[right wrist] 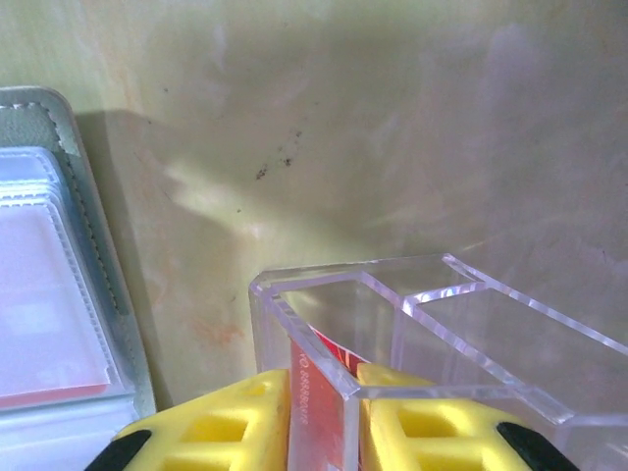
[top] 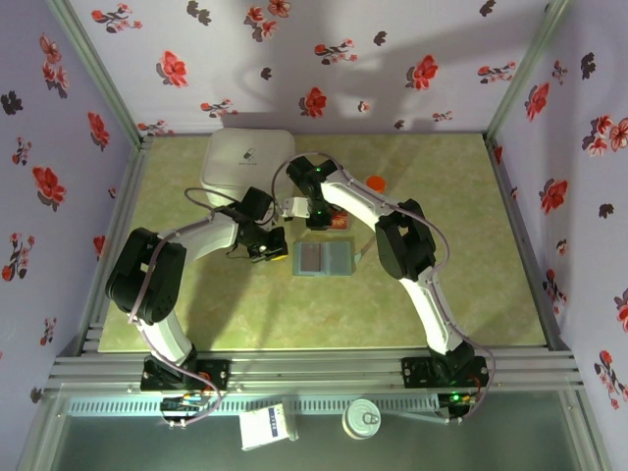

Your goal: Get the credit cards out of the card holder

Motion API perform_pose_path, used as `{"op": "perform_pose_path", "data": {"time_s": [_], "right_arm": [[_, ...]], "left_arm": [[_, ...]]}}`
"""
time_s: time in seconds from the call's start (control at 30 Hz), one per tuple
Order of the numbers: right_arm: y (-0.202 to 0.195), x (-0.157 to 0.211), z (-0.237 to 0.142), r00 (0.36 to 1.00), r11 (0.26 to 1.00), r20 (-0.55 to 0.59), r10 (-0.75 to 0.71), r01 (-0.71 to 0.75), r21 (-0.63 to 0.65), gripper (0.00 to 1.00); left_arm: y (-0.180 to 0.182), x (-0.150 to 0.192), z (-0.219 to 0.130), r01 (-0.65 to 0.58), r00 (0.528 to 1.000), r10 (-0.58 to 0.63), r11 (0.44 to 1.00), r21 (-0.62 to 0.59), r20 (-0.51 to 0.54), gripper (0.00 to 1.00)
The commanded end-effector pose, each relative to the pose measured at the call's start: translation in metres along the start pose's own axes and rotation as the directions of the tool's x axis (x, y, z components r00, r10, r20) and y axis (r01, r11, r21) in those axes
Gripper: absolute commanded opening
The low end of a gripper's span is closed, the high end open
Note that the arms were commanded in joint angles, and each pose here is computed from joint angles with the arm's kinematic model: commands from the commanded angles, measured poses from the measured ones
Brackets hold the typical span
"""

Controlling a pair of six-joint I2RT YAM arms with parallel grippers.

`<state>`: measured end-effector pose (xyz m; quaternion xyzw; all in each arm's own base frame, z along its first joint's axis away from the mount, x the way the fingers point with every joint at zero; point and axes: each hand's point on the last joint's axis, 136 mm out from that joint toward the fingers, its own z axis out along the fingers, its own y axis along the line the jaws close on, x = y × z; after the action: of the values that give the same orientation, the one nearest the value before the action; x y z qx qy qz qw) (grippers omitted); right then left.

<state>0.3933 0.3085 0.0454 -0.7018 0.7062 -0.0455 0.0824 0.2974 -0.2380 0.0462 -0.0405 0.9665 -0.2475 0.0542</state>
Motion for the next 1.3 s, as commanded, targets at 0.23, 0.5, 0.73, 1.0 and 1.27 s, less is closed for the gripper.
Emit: {"op": "perform_pose_path", "data": {"time_s": [0.23,0.5,0.73,1.0,1.27], "right_arm": [[-0.016,0.001,-0.046,0.997,0.997,0.068,0.025,-0.03,0.077,0.3],[-0.017,0.002,-0.057,0.985,0.99,0.125,0.117,-0.126,0.065,0.31],[-0.031,0.002,-0.073,0.818,0.85,0.293,0.495,-0.526,0.032,0.3],[-0.005,0.003,-0.064,0.316,0.398,0.316,0.895,-0.884,-0.243,0.28],[0.044,0.009,-0.037,-0.096,-0.044,0.098,0.99,-0.897,-0.44,0.24]], "left_arm": [[-0.001,-0.004,-0.006,0.008,1.0,-0.008,1.0,0.006,0.009,0.03],[-0.003,-0.003,-0.006,0.006,1.0,-0.007,1.0,0.014,0.008,0.03],[-0.011,-0.005,-0.005,-0.005,1.0,0.005,0.999,0.039,0.002,0.02],[-0.027,-0.003,0.004,-0.047,0.999,0.048,0.998,0.052,-0.019,0.01],[-0.028,0.004,0.016,-0.057,0.997,0.06,0.997,0.051,-0.052,0.0]]}}
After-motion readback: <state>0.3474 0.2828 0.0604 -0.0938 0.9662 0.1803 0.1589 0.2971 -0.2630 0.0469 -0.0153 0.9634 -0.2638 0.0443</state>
